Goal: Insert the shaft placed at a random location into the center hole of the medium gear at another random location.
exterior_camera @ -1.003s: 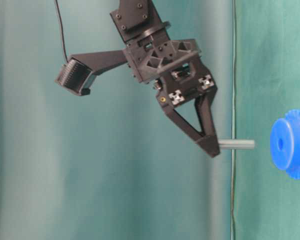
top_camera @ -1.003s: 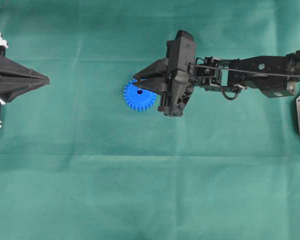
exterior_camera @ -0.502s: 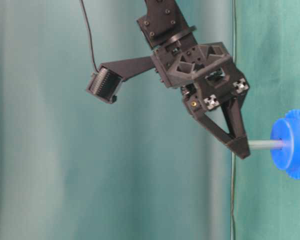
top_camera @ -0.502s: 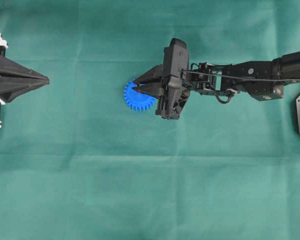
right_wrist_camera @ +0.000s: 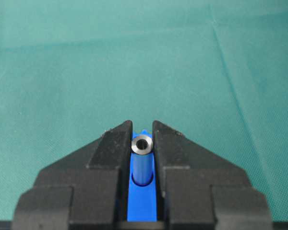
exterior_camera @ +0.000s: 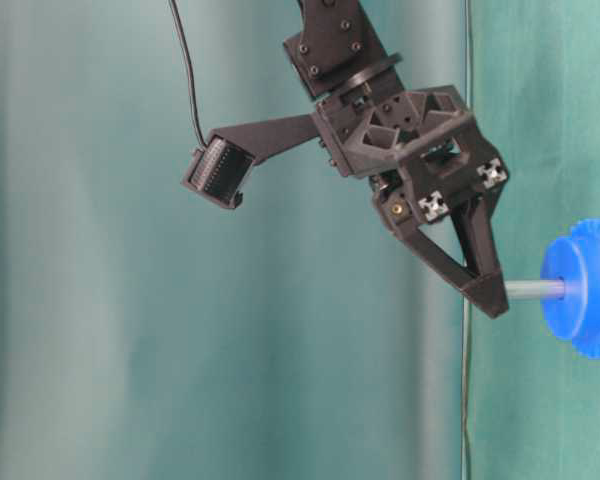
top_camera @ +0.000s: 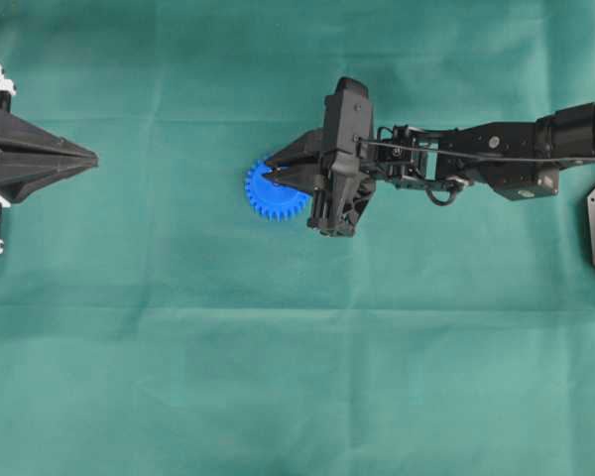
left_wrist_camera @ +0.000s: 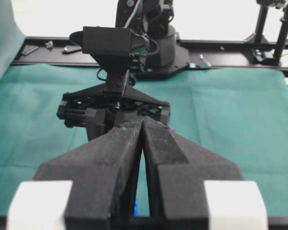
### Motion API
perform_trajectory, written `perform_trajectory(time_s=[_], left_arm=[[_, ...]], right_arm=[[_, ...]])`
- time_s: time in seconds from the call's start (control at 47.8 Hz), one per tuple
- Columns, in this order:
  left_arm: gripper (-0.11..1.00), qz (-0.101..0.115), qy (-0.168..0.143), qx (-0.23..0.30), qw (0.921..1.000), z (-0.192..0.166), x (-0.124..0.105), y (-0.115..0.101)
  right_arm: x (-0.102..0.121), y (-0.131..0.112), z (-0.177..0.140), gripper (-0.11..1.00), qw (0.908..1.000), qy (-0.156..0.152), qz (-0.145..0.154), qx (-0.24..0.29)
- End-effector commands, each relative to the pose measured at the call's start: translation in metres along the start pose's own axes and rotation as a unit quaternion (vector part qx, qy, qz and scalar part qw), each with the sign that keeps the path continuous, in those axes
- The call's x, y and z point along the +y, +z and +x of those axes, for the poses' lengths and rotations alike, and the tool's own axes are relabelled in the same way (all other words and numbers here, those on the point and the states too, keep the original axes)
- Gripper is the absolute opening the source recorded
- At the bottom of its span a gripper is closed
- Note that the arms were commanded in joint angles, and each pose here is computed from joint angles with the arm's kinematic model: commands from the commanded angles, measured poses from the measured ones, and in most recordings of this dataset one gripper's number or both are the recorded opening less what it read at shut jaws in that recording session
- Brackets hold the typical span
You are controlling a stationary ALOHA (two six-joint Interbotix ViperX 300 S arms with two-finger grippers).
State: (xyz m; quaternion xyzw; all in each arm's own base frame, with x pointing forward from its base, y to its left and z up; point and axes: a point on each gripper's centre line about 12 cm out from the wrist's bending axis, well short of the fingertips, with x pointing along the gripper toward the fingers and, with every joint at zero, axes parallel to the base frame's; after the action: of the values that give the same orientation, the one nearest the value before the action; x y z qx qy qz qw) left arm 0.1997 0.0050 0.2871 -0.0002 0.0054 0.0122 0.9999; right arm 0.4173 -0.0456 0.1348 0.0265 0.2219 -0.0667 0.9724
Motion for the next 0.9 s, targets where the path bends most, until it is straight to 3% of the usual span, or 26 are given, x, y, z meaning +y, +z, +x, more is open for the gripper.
perform_trajectory(time_s=[0.0, 0.627, 0.878], left_arm=[[0.0, 0.002, 0.001, -0.008, 1.0, 0.002, 0.001, 0.006], [0.0, 0.002, 0.001, -0.008, 1.0, 0.002, 0.0, 0.006], [0.0, 0.002, 0.001, -0.008, 1.0, 0.002, 0.001, 0.006]], right_arm=[[0.0, 0.019, -0.005, 0.13, 0.9996, -0.001, 0.002, -0.028], [-0.001, -0.016, 0.012, 0.13, 0.9999, -0.002, 0.0, 0.016], [-0.001, -0.018, 0.012, 0.13, 0.9998, -0.002, -0.001, 0.018]])
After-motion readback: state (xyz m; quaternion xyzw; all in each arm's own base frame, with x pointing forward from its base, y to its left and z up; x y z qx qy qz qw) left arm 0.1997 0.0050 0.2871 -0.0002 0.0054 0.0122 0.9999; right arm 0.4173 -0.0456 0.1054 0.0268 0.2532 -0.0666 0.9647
